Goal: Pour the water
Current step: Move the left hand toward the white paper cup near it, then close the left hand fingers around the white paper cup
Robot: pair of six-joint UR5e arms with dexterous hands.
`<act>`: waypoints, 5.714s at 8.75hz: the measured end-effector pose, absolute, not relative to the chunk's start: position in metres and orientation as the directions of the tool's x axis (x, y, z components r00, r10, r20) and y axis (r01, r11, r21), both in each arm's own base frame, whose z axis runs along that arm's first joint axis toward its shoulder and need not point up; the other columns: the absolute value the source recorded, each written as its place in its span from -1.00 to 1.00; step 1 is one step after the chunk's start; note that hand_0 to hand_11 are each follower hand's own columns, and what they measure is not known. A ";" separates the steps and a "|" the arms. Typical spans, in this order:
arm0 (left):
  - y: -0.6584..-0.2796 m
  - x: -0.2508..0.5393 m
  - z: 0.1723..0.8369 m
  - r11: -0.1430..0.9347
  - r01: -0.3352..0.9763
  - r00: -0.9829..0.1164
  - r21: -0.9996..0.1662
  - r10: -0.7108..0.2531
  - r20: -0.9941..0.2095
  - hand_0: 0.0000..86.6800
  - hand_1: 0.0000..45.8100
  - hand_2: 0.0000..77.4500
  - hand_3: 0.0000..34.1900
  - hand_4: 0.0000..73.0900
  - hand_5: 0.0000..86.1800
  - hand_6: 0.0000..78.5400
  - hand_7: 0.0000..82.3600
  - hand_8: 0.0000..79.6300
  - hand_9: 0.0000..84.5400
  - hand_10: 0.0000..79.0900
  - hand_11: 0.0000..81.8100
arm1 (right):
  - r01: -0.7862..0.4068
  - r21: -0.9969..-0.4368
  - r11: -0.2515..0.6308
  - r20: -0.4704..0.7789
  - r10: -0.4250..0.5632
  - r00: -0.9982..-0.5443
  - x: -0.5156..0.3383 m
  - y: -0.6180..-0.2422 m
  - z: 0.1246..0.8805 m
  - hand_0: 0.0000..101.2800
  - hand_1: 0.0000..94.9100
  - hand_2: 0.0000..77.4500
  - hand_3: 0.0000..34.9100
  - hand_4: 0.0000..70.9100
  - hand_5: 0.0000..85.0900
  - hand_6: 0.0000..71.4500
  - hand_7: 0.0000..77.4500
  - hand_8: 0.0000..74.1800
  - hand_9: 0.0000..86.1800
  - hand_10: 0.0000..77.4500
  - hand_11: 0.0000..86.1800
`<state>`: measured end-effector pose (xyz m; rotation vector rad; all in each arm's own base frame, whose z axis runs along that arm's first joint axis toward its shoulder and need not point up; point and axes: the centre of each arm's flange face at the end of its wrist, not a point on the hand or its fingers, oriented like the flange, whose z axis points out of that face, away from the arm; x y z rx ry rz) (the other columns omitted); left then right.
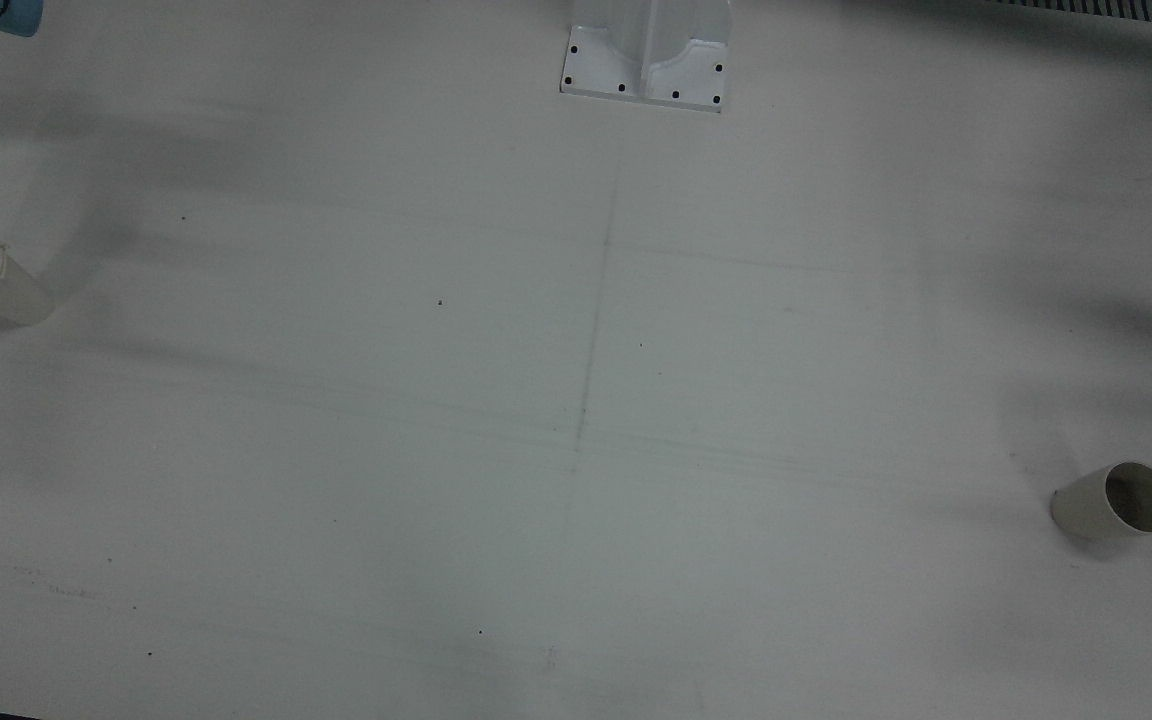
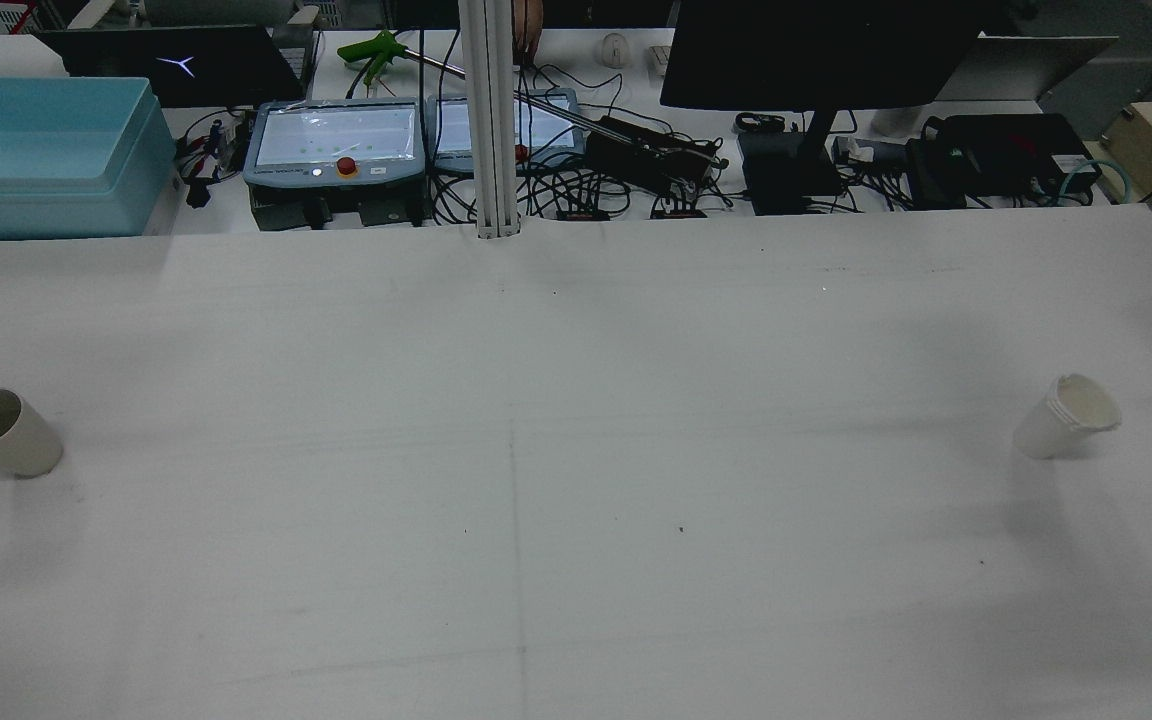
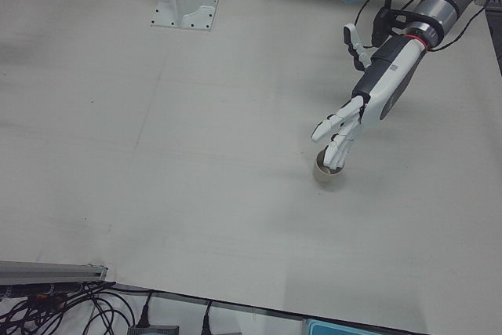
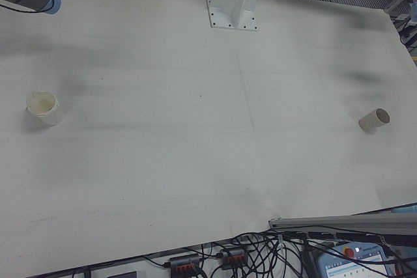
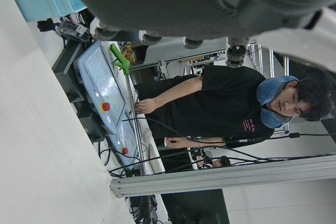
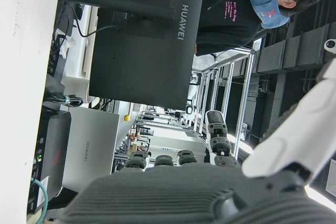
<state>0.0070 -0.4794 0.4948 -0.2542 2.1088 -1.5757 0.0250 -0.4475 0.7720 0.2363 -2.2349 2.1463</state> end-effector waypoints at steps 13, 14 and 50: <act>-0.405 -0.046 0.629 0.317 0.492 -0.836 -0.811 -0.088 -0.542 -0.31 -0.98 -0.96 -0.29 -0.70 -1.00 -0.99 -0.99 -0.99 -0.97 -1.00 -0.99 | -0.055 -0.998 -0.009 0.055 -0.015 -0.998 0.007 -0.426 0.790 -0.25 -0.87 -0.68 -0.98 -0.71 -0.46 -0.98 -0.73 -0.99 -0.99 -0.96 -0.92; -0.405 -0.039 0.652 0.310 0.417 -0.871 -0.854 -0.133 -0.473 -0.31 -0.98 -0.96 -0.29 -0.70 -1.00 -0.99 -0.99 -0.99 -0.97 -1.00 -0.99 | -0.056 -0.998 -0.012 0.056 -0.019 -0.998 0.009 -0.424 0.791 -0.25 -0.89 -0.68 -0.98 -0.68 -0.44 -0.95 -0.73 -0.99 -0.99 -0.97 -0.97; -0.467 0.172 0.779 0.344 0.213 -0.906 -0.914 -0.280 -0.317 0.85 -0.14 -0.99 -0.57 -0.58 -0.99 -0.99 -0.99 -1.00 -0.97 -0.89 -0.77 | -0.068 -0.997 -0.026 0.070 -0.051 -0.996 0.033 -0.403 0.796 -0.25 -0.91 -0.73 -0.94 -0.57 -0.37 -0.91 -0.72 -0.99 -0.99 -0.99 -0.97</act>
